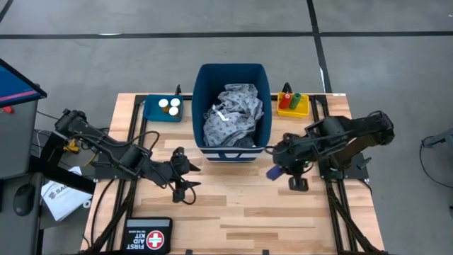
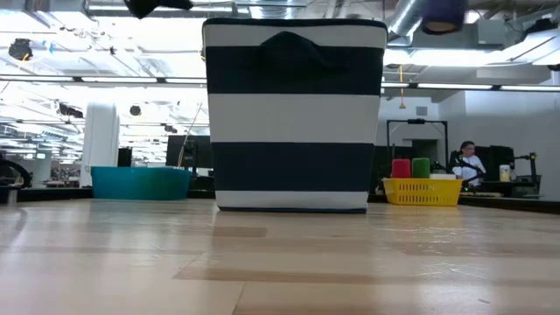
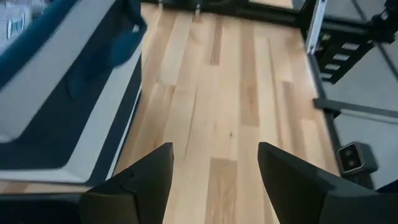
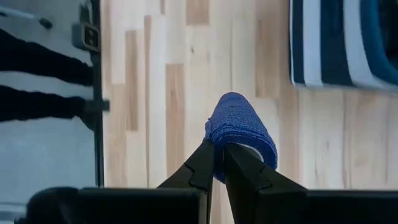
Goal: Pick & place medical supplies in basket/bin
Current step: Put the purple bandage into the yellow bin
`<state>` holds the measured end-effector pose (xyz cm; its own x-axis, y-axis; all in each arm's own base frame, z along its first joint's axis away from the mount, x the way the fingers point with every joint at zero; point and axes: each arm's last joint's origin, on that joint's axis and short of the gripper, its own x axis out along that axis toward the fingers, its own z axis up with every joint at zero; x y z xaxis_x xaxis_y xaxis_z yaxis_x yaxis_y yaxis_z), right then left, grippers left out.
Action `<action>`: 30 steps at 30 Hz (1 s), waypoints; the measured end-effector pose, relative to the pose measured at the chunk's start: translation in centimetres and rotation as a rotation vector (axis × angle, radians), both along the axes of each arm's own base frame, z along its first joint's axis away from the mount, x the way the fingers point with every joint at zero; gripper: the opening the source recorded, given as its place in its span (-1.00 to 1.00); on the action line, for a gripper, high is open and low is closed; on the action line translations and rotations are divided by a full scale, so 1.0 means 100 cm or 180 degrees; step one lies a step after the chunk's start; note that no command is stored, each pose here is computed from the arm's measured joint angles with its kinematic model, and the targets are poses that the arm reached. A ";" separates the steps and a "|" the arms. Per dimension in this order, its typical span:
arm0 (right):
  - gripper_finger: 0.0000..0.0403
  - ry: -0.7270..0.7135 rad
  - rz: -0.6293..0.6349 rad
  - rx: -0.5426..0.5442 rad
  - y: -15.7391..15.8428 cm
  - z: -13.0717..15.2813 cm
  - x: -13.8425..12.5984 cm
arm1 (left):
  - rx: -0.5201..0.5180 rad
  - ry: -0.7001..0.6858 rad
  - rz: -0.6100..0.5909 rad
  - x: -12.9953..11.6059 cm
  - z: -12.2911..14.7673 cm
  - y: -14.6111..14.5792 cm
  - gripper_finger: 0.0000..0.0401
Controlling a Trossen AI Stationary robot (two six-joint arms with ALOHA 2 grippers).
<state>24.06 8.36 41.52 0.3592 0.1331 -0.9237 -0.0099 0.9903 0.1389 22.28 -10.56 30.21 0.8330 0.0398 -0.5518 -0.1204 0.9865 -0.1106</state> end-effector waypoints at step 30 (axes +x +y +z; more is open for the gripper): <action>-0.87 0.0603 -0.2963 -0.0137 -0.200 -0.036 -0.063 | -0.0171 -0.0093 0.0195 -0.061 -0.034 0.034 0.16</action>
